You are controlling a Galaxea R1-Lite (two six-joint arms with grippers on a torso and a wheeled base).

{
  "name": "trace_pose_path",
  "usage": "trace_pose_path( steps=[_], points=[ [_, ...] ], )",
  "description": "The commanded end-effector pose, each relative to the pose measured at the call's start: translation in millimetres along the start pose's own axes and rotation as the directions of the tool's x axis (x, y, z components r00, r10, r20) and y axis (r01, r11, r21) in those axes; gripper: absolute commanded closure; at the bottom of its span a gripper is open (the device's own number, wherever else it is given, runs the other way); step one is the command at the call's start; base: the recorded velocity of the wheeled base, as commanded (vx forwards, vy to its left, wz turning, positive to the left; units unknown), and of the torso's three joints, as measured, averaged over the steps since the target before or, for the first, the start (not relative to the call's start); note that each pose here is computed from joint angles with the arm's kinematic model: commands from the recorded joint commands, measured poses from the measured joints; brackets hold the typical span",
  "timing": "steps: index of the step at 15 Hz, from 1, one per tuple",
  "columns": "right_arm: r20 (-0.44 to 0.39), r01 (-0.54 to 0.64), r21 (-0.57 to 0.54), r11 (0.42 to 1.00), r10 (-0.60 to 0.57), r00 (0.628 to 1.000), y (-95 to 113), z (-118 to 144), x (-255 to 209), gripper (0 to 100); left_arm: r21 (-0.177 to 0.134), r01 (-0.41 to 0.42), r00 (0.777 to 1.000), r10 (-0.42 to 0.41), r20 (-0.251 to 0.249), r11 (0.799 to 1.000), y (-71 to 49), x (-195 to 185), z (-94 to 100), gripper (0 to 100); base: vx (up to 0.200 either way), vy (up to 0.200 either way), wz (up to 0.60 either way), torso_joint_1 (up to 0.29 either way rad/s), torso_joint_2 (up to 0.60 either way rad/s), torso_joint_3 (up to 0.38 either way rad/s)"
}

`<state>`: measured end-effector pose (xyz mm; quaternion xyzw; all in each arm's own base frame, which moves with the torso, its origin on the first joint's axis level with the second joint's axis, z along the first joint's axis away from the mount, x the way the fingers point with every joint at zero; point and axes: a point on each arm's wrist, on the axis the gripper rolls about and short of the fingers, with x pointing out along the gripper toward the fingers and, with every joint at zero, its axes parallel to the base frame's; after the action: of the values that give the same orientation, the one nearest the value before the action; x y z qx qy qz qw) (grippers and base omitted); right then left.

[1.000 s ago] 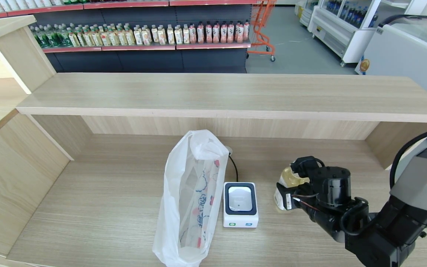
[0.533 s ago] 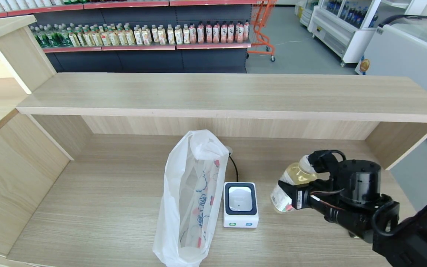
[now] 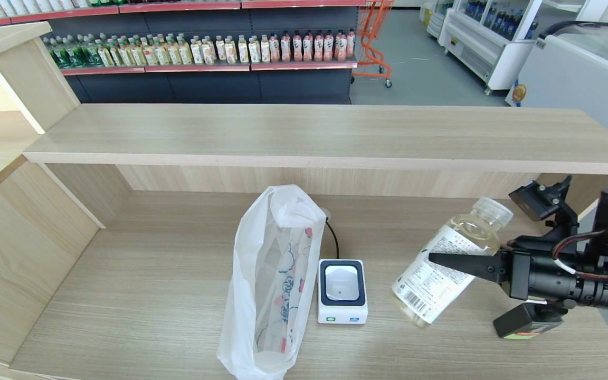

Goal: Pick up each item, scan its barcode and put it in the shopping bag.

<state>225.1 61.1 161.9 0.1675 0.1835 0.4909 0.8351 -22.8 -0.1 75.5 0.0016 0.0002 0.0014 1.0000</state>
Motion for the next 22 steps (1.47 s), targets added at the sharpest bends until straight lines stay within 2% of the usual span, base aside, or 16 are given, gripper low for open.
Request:
trace_pose_path(
  steps=[1,4,6,8,17,22],
  points=[
    [0.016,-0.057,-0.047,0.997,0.058,0.998,17.1,5.0,-7.6,100,0.0,0.0,1.0,0.0,0.0,1.0,0.0,0.0,0.0,0,0.0,0.0,0.0,0.0,0.0,0.0],
    [-0.033,-0.118,-0.03,0.993,0.117,0.993,30.3,-8.1,-2.4,100,0.0,0.0,1.0,0.0,0.0,1.0,0.0,0.0,0.0,0,0.0,0.0,0.0,0.0,0.0,0.0],
    [-0.102,-0.165,0.013,0.986,0.166,0.981,43.9,-17.6,2.1,100,0.0,0.0,1.0,0.0,0.0,1.0,0.0,0.0,0.0,0,0.0,0.0,0.0,0.0,0.0,0.0],
    [-0.128,-0.181,0.031,0.983,0.183,0.975,47.4,-21.0,5.0,100,0.0,0.0,1.0,0.0,0.0,1.0,0.0,0.0,0.0,0,0.0,0.0,0.0,0.0,0.0,0.0],
    [-0.164,-0.217,0.043,0.975,0.222,0.961,53.9,-26.4,11.8,100,0.0,0.0,1.0,0.0,0.0,1.0,0.0,0.0,0.0,0,0.0,0.0,0.0,0.0,0.0,0.0],
    [-0.175,-0.214,0.052,0.976,0.22,0.96,51.0,-28.5,15.3,100,0.0,0.0,1.0,0.0,0.0,1.0,0.0,0.0,0.0,0,0.0,0.0,0.0,0.0,0.0,0.0]
  ],
)
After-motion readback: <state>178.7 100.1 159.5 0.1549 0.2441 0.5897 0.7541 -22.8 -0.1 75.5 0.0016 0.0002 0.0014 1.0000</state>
